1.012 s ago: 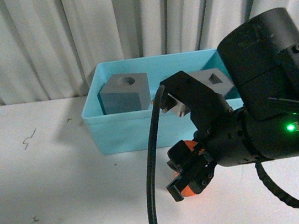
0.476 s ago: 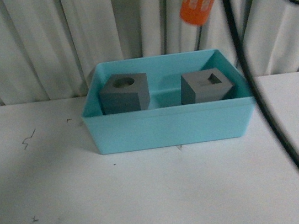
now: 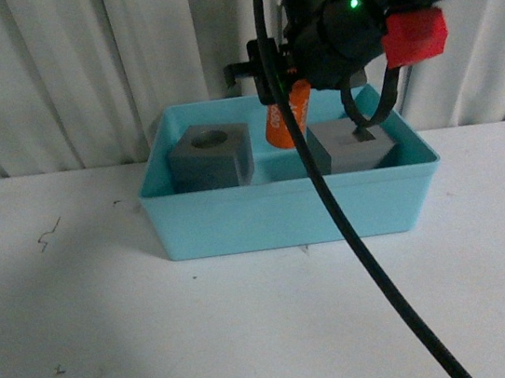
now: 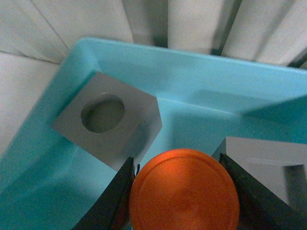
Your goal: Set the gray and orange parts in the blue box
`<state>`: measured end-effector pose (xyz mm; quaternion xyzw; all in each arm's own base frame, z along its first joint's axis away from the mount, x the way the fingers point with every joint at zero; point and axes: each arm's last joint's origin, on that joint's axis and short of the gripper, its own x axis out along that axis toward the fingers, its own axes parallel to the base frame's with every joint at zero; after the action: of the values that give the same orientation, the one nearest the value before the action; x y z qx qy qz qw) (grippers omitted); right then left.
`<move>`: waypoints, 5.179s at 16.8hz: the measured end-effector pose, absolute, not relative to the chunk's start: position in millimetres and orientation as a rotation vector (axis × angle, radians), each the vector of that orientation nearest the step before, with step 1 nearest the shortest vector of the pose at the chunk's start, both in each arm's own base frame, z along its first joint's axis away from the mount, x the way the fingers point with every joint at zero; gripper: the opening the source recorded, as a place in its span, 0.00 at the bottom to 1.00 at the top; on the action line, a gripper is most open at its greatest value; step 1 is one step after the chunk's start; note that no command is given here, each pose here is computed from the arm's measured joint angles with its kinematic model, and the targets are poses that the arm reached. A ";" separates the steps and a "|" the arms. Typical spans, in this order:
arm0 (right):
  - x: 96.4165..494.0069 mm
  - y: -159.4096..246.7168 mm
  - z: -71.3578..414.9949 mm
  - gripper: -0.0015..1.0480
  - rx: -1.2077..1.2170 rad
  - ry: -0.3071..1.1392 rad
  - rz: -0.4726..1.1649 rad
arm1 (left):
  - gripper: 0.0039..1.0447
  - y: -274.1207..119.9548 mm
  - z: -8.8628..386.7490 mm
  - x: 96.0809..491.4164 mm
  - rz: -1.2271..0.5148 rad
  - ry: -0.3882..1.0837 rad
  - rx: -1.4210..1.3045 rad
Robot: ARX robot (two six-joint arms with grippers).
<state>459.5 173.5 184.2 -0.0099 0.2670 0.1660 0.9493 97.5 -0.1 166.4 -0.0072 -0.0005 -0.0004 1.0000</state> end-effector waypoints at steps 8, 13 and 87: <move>477.1 193.3 158.6 0.45 -0.029 0.594 0.291 | 0.94 -0.1 166.4 97.5 -0.001 -0.001 -0.014; 483.3 199.5 136.5 0.45 -0.033 0.641 0.268 | 0.94 -0.1 166.3 97.5 -0.001 -0.001 -0.014; 97.2 0.0 167.0 0.02 0.006 -0.006 0.000 | 0.94 0.0 166.3 97.5 0.000 -0.001 -0.014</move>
<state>97.2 0.0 167.0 0.0028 -0.0028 -0.0002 1.0000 97.5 0.0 166.3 -0.0070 -0.0003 -0.0002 1.0000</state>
